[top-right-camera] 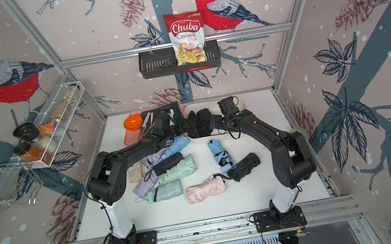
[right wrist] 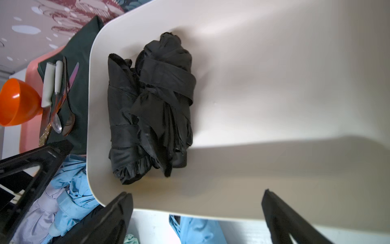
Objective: Put the umbrella into the storage box
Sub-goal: Place the umbrella in the storage box, then pick up the umbrella from the center of the board.
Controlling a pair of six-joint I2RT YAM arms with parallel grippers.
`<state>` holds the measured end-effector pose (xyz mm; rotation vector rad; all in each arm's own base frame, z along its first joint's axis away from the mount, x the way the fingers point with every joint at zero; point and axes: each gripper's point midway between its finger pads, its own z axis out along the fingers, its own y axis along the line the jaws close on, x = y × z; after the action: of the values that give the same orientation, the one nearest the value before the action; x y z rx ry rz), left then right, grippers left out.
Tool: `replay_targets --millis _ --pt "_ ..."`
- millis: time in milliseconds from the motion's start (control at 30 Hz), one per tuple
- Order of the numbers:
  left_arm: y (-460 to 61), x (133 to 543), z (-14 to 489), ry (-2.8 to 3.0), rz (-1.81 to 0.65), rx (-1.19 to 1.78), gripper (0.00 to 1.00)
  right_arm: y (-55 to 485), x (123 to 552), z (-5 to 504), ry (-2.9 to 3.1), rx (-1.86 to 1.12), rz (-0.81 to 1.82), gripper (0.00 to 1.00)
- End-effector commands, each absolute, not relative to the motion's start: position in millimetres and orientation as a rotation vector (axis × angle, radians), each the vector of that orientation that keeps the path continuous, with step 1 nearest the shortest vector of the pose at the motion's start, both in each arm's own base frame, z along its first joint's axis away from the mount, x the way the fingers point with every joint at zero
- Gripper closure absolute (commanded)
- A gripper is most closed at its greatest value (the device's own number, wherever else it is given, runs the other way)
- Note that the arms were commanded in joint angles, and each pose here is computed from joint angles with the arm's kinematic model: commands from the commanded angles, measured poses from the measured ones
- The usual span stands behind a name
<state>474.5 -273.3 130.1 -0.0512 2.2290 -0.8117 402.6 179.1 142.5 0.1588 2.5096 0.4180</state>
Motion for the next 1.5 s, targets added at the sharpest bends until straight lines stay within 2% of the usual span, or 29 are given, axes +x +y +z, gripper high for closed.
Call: replay_targets --millis 0,200,333,433,600,933,1467 --pt "-268.3 477.3 147.9 2.168 -0.817 -0.062 0.02 151.7 381.6 144.1 2.465 0.311 0.33 0.0" --pt "-258.9 470.8 159.6 2.13 -0.809 -0.09 0.02 125.3 323.8 136.1 2.479 0.38 0.294 0.01" --pt "-254.3 467.5 167.3 2.106 -0.803 -0.096 0.02 153.6 306.2 135.4 2.504 0.147 0.413 0.03" --pt "-250.6 466.0 170.3 2.101 -0.789 -0.099 0.02 175.1 296.3 128.7 2.545 -0.061 0.39 0.02" --pt "-248.2 461.8 167.2 2.105 -0.792 -0.103 0.01 193.1 293.8 100.9 2.629 -0.281 0.313 0.0" --pt "-246.5 461.4 162.3 2.118 -0.799 -0.112 0.02 211.4 305.9 65.8 2.706 -0.504 0.205 0.0" --pt "-246.5 463.5 151.3 2.138 -0.844 -0.136 0.02 210.8 308.0 18.8 2.795 -0.599 0.006 0.05"
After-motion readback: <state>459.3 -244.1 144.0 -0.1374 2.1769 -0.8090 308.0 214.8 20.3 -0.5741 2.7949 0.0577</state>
